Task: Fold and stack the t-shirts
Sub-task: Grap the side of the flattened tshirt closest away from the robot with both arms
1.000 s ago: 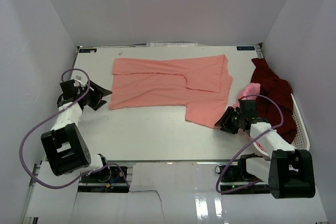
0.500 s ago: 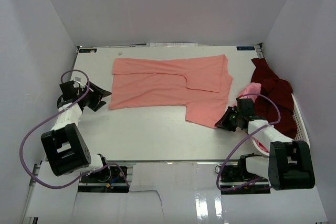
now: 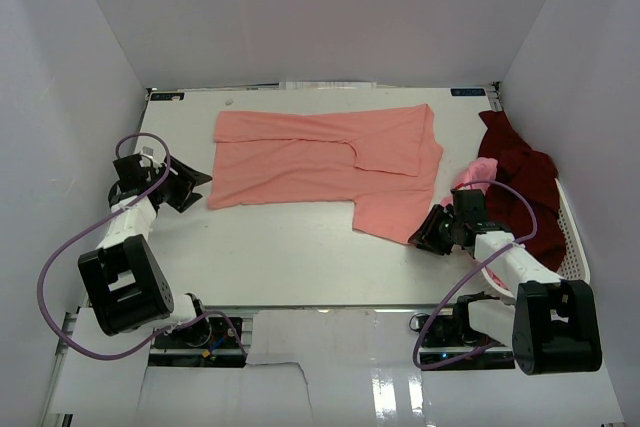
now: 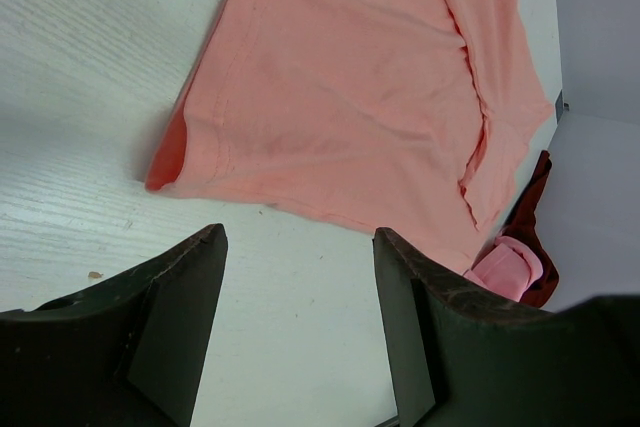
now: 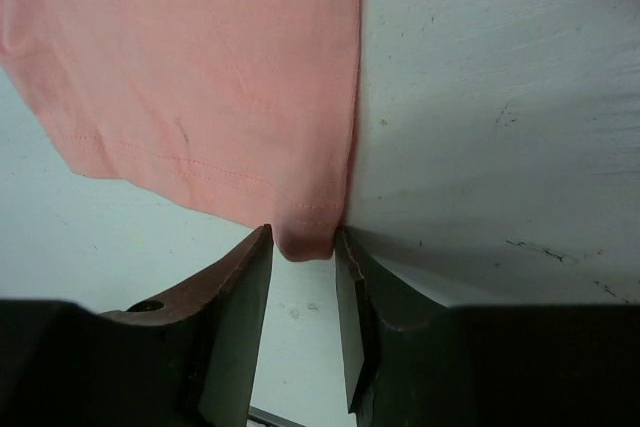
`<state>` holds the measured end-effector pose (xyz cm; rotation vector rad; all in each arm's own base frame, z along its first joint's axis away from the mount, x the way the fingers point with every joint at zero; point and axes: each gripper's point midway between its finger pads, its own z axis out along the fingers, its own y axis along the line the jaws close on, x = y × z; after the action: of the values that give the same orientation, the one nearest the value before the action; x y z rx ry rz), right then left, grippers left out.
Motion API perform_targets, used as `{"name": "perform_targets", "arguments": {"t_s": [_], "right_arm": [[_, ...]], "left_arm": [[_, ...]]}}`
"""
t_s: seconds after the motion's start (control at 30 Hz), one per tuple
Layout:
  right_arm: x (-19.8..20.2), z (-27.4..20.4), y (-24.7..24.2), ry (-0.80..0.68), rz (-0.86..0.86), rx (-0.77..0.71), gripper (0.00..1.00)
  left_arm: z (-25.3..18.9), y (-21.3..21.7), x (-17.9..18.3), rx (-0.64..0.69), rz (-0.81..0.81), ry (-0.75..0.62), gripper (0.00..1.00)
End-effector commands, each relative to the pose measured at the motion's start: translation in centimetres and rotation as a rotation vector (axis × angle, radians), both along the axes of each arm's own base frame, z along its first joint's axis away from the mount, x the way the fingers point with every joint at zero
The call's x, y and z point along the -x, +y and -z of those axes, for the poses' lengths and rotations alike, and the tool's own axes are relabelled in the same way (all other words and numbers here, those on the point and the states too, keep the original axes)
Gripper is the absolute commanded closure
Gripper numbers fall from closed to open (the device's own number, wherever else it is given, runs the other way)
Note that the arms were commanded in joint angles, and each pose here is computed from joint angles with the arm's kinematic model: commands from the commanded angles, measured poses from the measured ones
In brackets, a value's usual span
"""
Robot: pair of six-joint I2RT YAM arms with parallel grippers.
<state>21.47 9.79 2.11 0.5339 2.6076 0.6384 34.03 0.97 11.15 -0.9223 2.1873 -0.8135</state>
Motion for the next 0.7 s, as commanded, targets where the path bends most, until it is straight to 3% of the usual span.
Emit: {"name": "perform_targets", "arguments": {"t_s": [0.0,0.07,0.17,0.3,0.67], "right_arm": [[1.3,1.2,-0.5,0.059,-0.003,0.033,0.62],[1.3,1.4,-0.5,0.061,-0.001,0.035,0.62],[1.2,1.9,-0.6,0.068,0.0,0.043,0.7],[1.1,2.2,-0.5,0.08,-0.006,0.047,0.92],[0.2,-0.5,-0.6,0.029,-0.014,0.057,0.9]], "left_arm": [[-1.0,0.4,-0.3,-0.027,0.003,-0.039,0.3],[-0.9,0.3,-0.3,-0.024,0.004,-0.036,0.29],[-1.0,0.4,-0.4,-0.027,0.005,-0.039,0.3],[-1.0,0.5,-0.3,-0.034,0.003,-0.035,0.3],[1.5,0.7,0.9,-0.038,-0.035,0.036,0.3]]}}
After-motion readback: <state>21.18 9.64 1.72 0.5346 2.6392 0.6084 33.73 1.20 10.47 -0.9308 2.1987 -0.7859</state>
